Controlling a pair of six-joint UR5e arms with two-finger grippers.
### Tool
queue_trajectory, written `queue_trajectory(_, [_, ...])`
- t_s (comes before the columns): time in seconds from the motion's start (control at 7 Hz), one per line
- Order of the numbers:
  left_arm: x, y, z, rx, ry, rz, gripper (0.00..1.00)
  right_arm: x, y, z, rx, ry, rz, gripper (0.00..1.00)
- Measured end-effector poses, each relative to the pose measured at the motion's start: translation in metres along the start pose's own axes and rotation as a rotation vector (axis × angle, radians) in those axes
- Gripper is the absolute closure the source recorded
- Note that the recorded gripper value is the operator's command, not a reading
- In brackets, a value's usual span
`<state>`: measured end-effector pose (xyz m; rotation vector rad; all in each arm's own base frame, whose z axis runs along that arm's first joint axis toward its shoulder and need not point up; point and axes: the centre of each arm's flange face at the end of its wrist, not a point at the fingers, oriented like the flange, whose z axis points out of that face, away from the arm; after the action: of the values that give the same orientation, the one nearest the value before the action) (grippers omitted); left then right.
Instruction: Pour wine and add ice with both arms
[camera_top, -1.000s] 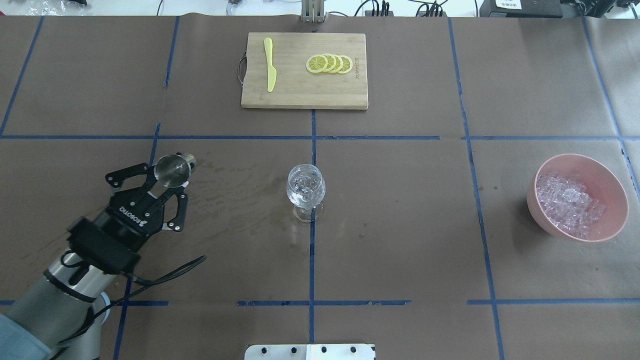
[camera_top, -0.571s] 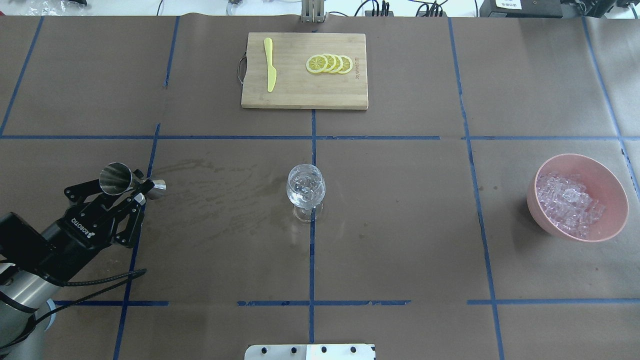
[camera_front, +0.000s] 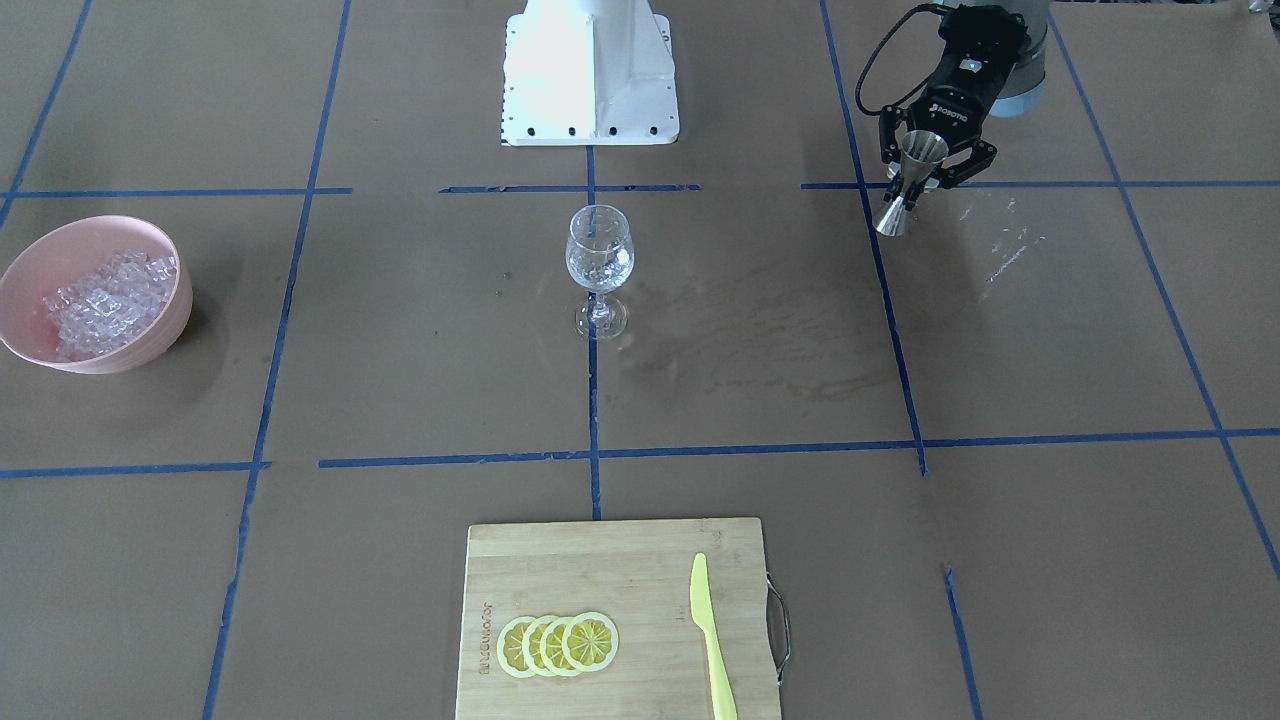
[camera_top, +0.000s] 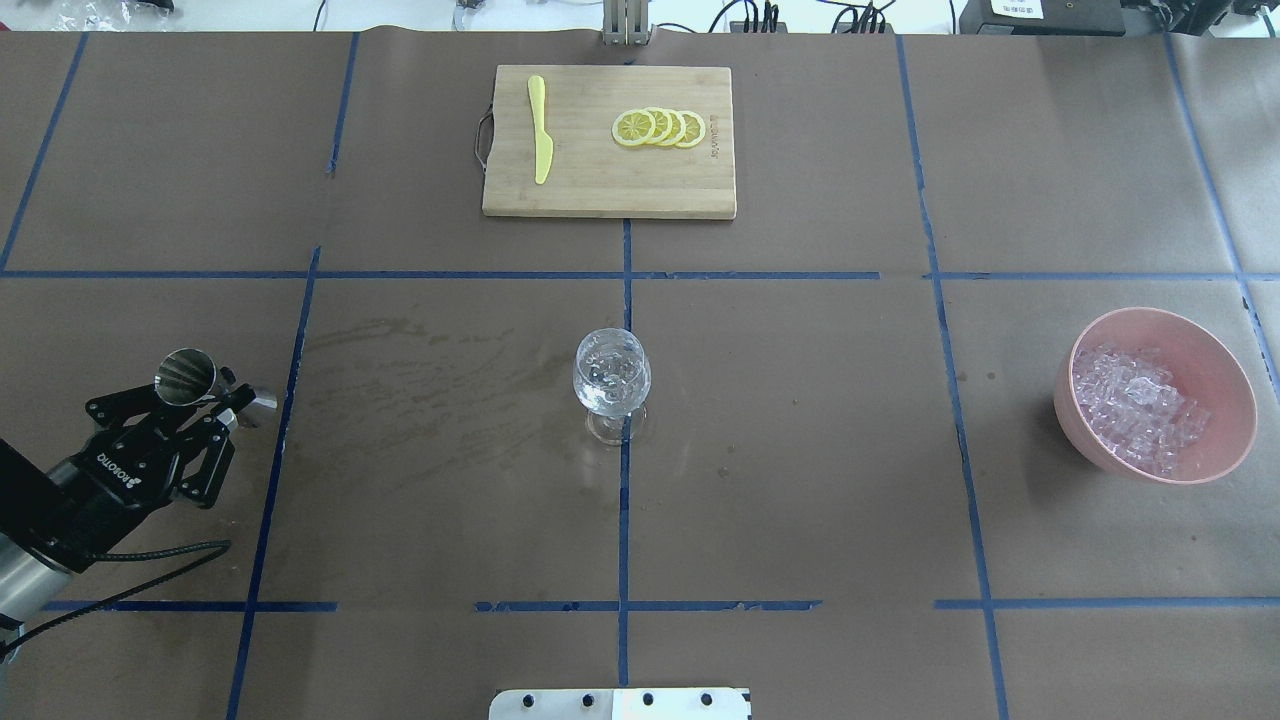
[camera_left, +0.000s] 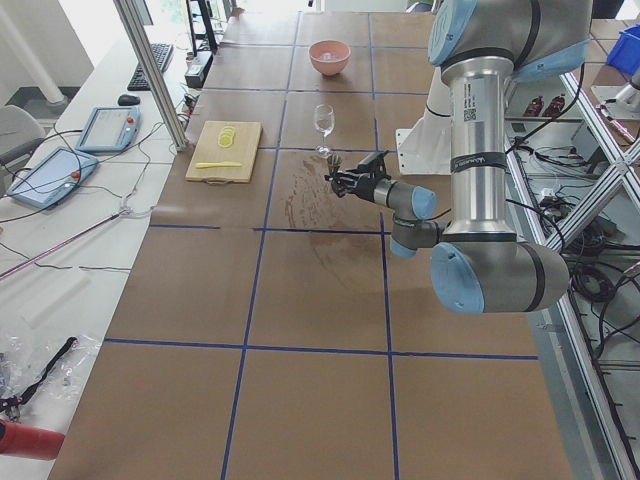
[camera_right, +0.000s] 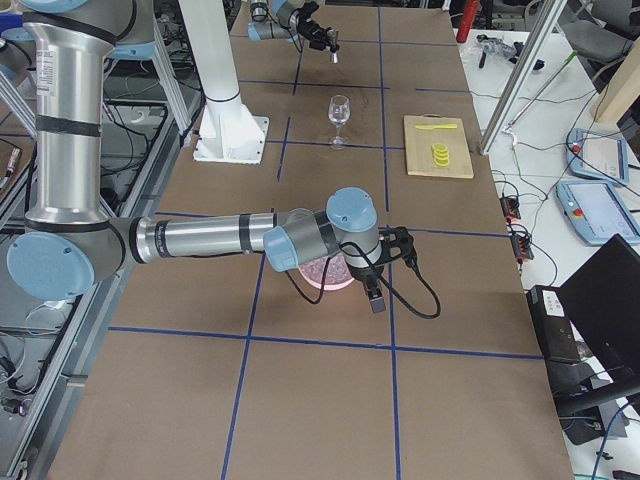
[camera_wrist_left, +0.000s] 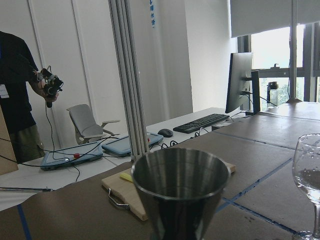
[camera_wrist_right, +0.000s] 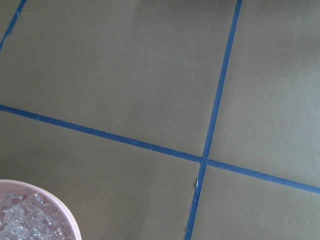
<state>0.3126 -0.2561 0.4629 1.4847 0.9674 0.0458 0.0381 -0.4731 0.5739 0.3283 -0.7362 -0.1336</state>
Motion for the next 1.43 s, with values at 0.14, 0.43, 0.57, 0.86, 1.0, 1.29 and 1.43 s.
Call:
queue_trajectory(0.14, [-0.008,0.014,-0.003,-0.024,-0.008,-0.023,1.00,0.000,0.000,0.000,0.000,0.001,0.000,0.00])
queue_trajectory(0.43, [-0.015,0.036,-0.003,-0.052,-0.019,-0.119,1.00,0.000,0.001,0.000,0.001,0.000,-0.001,0.00])
queue_trajectory(0.57, [-0.016,0.048,-0.001,-0.064,-0.026,-0.135,1.00,-0.001,0.001,-0.001,0.001,0.000,-0.002,0.00])
queue_trajectory(0.86, [-0.014,0.068,0.007,-0.078,-0.038,-0.129,1.00,-0.001,0.001,-0.001,0.002,0.000,-0.002,0.00])
queue_trajectory(1.0, [-0.016,0.075,0.008,-0.085,-0.042,-0.120,1.00,-0.001,0.001,-0.001,0.003,0.000,-0.003,0.00])
queue_trajectory(1.29, [-0.022,0.084,0.007,-0.101,-0.053,-0.102,1.00,-0.001,0.001,-0.002,0.003,0.001,-0.003,0.00])
queue_trajectory(1.43, [-0.024,0.088,0.006,-0.107,-0.056,-0.097,1.00,-0.002,0.000,-0.002,0.004,0.001,-0.003,0.00])
